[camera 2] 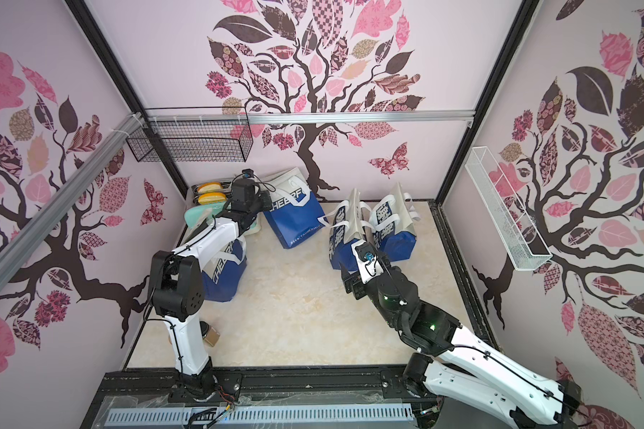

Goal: Open the takeout bag
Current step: Adjust the takeout bag at the center of the board.

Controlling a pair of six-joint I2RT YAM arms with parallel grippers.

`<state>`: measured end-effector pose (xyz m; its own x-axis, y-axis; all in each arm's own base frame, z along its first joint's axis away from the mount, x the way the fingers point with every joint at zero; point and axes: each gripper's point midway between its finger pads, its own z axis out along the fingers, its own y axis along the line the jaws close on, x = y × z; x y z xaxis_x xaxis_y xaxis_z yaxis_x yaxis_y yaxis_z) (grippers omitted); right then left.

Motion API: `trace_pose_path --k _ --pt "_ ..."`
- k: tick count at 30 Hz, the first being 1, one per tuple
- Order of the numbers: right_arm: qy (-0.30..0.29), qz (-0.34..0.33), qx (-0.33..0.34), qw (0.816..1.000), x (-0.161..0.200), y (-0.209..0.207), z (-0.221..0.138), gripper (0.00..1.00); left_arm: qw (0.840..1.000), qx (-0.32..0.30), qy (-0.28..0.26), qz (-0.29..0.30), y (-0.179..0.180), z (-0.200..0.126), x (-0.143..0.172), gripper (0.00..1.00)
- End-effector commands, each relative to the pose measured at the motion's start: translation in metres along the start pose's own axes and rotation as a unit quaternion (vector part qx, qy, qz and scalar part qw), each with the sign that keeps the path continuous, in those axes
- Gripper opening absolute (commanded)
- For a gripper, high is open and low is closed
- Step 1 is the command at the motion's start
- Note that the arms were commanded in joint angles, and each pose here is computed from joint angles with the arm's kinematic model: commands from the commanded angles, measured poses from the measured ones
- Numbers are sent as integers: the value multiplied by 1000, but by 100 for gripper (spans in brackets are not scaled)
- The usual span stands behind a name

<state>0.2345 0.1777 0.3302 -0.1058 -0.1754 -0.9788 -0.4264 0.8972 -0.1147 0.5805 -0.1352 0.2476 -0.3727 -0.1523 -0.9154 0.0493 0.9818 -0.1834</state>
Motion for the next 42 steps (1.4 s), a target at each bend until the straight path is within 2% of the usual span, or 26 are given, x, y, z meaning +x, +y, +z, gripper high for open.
trace_pose_path --k 1,7,12,18,24,31,34,35,37,39,42 --pt "-3 10 -4 1000 -2 0 -4 82 996 -18 -81 38 -11 -22 -46 0" --pt "0 17 -9 1000 2 0 -6 82 982 -78 -154 79 -7 -51 -77 0" --pt "-1 21 -15 1000 2 3 -6 82 975 -92 -184 82 -12 -63 -78 0" --pt "-1 22 -17 1000 3 3 -7 82 981 -81 -165 63 -16 -50 -41 0" --pt "0 22 -16 1000 3 2 -8 82 984 -66 -146 79 -39 -48 8 0" --pt "0 21 -20 1000 2 4 -9 82 994 -54 -81 40 -35 -44 52 0" --pt "0 21 -21 1000 2 5 -9 82 996 -57 -67 34 -33 -45 57 19" --pt "0 21 -21 1000 3 5 -9 82 996 -58 -63 31 -33 -47 58 31" --pt "0 21 -22 1000 2 5 -9 82 996 -58 -56 25 -32 -49 60 45" --pt "0 21 -21 1000 2 5 -10 82 997 -55 -49 17 -32 -52 61 54" --pt "0 19 -22 1000 1 5 -10 82 998 -46 -39 4 -33 -58 65 60"
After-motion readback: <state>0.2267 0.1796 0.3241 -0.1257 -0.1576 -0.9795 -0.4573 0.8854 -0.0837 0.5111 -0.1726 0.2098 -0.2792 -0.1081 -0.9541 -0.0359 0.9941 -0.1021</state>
